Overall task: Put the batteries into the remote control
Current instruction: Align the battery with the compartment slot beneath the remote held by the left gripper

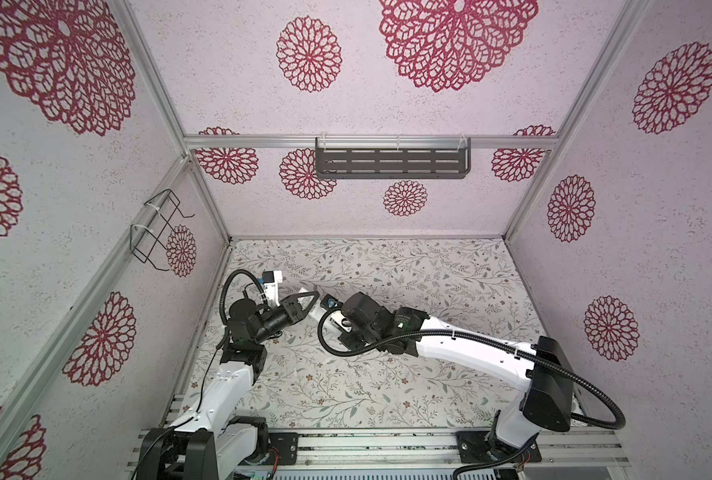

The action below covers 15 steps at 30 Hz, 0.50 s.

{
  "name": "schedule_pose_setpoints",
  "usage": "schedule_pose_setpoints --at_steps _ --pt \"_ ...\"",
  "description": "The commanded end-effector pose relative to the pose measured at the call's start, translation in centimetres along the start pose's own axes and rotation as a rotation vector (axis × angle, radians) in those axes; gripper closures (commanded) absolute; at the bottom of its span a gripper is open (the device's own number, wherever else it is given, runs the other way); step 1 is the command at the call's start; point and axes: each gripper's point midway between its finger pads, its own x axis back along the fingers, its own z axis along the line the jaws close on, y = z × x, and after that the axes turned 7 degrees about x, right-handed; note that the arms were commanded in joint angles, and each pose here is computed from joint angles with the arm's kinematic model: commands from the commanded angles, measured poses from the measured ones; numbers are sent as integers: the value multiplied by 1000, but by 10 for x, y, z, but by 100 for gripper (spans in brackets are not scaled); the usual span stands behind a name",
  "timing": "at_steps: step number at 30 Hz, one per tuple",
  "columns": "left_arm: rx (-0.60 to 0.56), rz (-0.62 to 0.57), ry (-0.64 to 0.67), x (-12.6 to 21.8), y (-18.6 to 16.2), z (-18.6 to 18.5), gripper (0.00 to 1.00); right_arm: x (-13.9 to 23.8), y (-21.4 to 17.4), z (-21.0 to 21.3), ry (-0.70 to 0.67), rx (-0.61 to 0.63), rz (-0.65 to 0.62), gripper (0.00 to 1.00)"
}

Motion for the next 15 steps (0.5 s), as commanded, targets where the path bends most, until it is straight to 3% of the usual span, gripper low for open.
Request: schedule_pose_setpoints --at_steps 1,15 --pt "23 159 -185 4 -24 -47 100 -23 -4 -18 -90 27 8 96" --pt "21 131 -139 8 -19 -39 100 -32 -19 -25 -116 7 80 93"
